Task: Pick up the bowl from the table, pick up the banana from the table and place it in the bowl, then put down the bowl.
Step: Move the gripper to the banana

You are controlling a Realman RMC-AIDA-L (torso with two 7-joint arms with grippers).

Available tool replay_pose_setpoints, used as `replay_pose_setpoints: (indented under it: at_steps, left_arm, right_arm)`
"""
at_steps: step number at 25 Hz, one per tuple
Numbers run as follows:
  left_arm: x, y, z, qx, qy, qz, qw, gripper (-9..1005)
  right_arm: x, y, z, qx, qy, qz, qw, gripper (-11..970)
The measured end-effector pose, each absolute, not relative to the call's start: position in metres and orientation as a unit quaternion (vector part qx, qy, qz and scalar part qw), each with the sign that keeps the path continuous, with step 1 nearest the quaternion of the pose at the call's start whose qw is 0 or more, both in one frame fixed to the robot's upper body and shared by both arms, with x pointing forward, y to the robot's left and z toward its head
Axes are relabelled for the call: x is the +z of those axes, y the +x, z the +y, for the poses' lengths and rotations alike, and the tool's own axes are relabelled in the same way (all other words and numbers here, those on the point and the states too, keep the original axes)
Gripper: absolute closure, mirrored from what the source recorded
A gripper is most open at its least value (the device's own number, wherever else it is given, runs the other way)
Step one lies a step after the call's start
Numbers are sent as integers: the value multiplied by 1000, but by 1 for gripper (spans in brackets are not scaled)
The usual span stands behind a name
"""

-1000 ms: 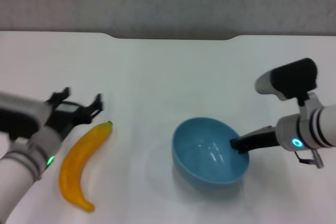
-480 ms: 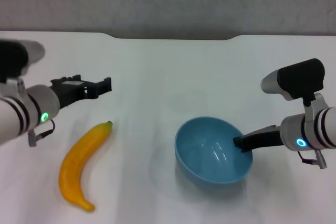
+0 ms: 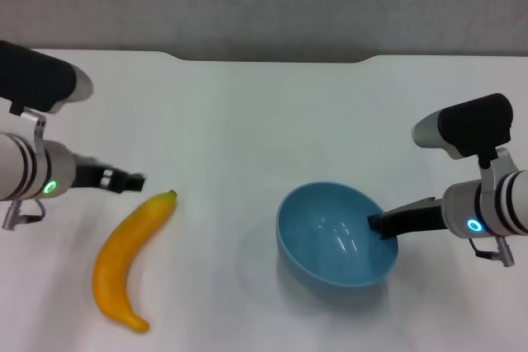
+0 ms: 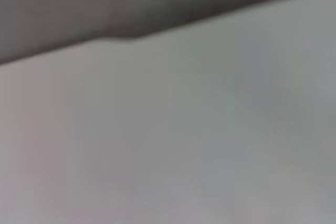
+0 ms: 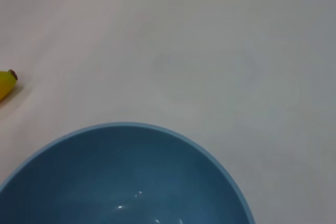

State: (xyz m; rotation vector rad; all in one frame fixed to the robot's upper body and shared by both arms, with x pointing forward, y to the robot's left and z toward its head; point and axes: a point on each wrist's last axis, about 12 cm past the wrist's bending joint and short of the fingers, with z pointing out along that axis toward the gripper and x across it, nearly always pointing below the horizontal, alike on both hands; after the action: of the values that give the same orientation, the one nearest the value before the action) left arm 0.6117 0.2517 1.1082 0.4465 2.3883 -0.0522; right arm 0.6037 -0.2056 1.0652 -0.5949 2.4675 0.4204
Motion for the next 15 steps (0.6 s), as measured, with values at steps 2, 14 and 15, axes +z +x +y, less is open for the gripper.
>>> replay_pose_setpoints:
  at_steps: [2,14,15]
  left_arm:
    - [1107,611,250,8,179,929,324,127]
    - [1107,600,220,-10,229,931,286,126]
    - [1108,600,219,-11,229,930,288,126]
  right_arm:
    - [1065,604,-206,157,-221,921,281,921]
    - [1077,610,-207,161,-210,915,305,922]
    - [1079,610,-207,161,-210,914,308,922]
